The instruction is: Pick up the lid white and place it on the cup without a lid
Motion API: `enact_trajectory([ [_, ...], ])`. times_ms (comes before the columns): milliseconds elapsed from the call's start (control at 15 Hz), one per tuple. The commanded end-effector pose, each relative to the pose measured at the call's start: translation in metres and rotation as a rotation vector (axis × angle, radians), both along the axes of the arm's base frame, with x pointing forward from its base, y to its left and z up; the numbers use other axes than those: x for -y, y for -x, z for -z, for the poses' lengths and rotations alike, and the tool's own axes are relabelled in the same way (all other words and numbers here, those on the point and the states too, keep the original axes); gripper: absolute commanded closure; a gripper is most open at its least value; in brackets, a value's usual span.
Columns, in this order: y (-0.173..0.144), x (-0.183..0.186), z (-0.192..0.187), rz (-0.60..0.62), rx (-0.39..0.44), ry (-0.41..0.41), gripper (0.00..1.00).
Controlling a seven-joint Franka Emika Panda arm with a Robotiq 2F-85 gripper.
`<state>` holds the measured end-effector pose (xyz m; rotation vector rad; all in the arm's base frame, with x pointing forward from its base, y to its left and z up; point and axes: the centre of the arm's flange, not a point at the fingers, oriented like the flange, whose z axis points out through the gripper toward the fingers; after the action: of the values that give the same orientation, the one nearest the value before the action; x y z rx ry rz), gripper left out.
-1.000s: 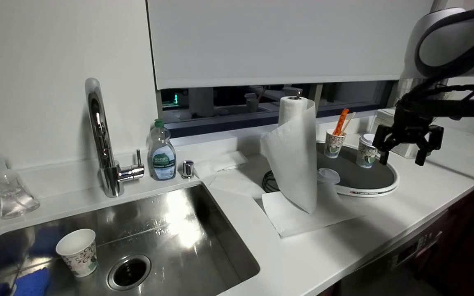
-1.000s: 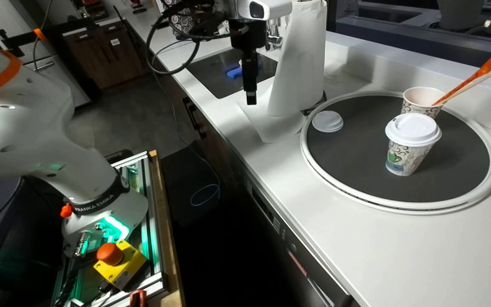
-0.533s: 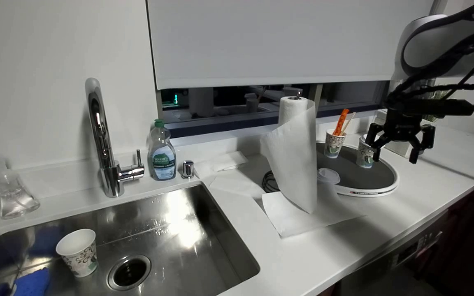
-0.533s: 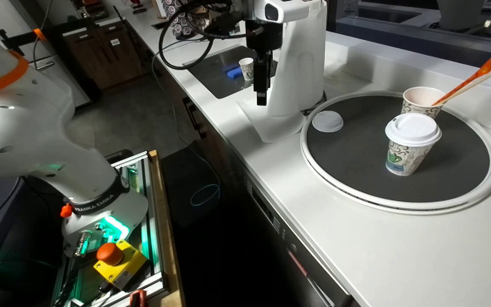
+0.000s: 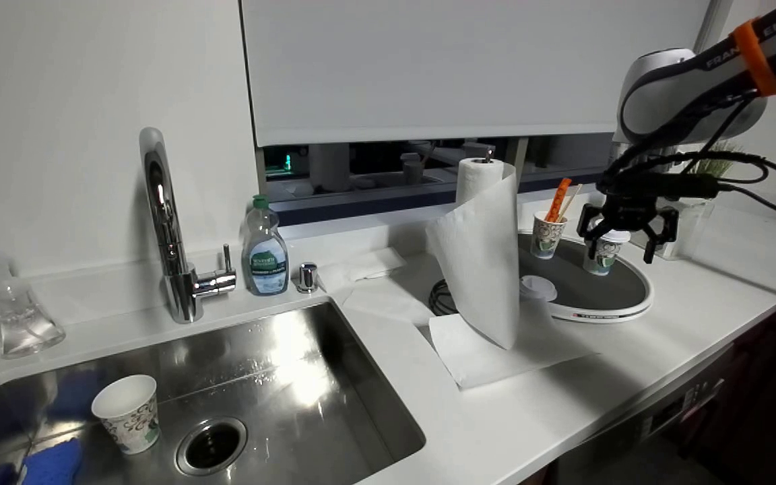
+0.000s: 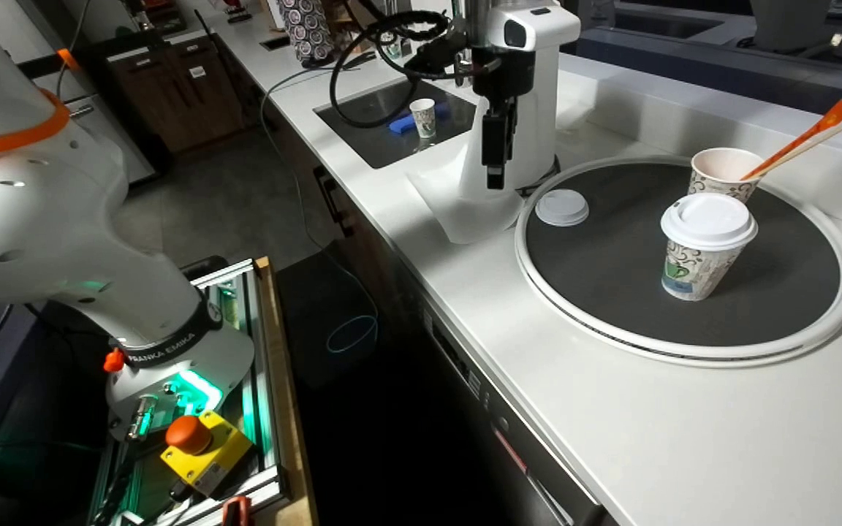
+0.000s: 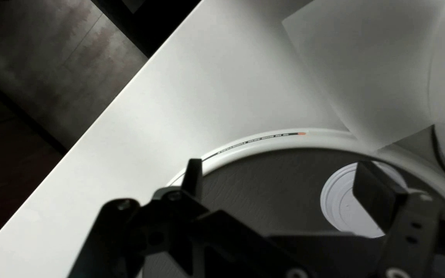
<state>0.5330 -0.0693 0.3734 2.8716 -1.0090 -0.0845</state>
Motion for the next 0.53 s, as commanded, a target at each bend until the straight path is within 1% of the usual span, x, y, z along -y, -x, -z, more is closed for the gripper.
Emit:
enact_trajectory([
  [0, -0.027, 0.032, 0.026, 0.094, -0.037, 0.036, 0.00],
  [200, -0.031, 0.062, 0.033, 0.186, -0.054, 0.075, 0.00],
  [267, -0.028, 0.064, 0.032, 0.193, -0.060, 0.063, 0.00],
  [333, -0.021, 0.060, 0.033, 0.151, -0.042, 0.056, 0.00],
  [467, -0.022, 0.067, 0.034, 0.167, -0.043, 0.060, 0.00],
])
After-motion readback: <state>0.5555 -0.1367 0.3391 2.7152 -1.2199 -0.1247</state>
